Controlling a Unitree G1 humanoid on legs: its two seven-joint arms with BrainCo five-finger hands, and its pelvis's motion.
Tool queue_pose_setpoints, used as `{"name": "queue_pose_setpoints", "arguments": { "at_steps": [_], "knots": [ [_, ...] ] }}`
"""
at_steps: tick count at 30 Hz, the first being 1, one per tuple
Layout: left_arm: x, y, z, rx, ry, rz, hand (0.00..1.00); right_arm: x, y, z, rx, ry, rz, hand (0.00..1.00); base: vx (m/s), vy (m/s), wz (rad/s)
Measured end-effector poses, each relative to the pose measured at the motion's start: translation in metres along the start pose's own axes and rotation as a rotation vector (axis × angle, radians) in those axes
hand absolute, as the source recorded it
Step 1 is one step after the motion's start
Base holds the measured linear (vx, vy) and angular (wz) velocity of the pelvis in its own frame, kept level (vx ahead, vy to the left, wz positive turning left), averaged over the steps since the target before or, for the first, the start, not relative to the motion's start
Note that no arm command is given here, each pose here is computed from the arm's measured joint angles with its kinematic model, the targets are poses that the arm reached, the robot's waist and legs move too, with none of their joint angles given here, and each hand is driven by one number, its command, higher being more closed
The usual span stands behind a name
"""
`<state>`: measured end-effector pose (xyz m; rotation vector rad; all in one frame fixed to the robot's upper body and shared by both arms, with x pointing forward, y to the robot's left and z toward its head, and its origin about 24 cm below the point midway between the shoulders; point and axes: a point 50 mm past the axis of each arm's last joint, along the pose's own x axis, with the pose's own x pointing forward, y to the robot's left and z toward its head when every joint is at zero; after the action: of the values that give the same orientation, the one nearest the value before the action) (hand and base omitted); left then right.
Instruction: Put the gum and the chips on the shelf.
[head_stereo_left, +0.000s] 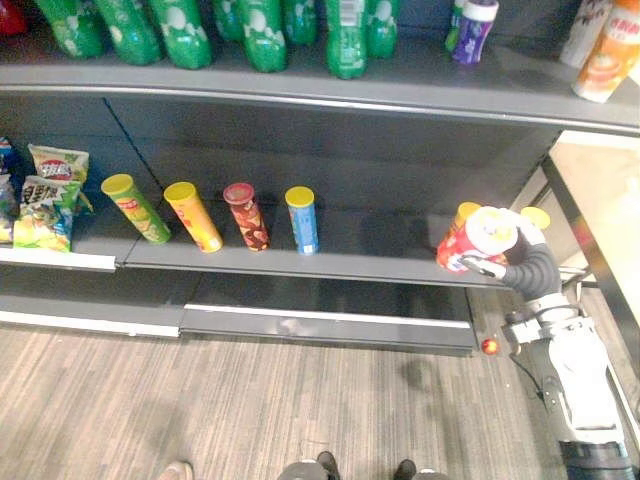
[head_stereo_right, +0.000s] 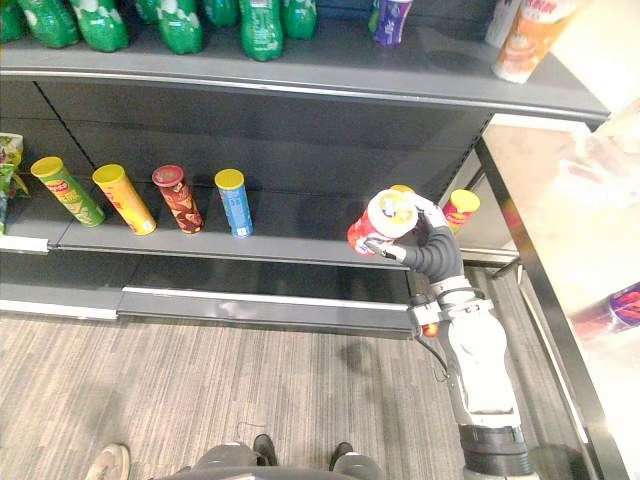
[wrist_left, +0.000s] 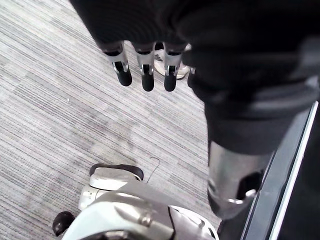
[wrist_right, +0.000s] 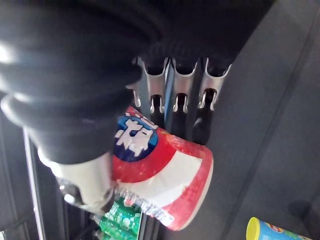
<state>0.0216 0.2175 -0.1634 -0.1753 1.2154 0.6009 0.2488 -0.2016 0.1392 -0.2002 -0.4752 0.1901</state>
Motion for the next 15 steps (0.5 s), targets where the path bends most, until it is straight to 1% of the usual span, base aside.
{"name": "queue_pose_setpoints", "arguments": {
  "at_steps": [6, 10, 15],
  "knots": [
    [-0.002, 0.002, -0.006, -0.012, -0.006, -0.011, 0.00, -0.003, 0.000, -0.002, 0.001, 0.017, -0.001, 1.00, 0.04, -0.120, -0.07],
    [-0.002, 0.000, -0.004, -0.010, -0.030, -0.023, 0.00, -0.005, 0.001, -0.005, 0.005, 0.031, 0.016, 1.00, -0.03, -0.041, 0.05],
    [-0.003, -0.001, -0.003, -0.004, -0.034, -0.028, 0.00, -0.003, 0.013, -0.010, 0.025, 0.049, 0.062, 1.00, -0.06, -0.020, -0.05]
  ]
}}
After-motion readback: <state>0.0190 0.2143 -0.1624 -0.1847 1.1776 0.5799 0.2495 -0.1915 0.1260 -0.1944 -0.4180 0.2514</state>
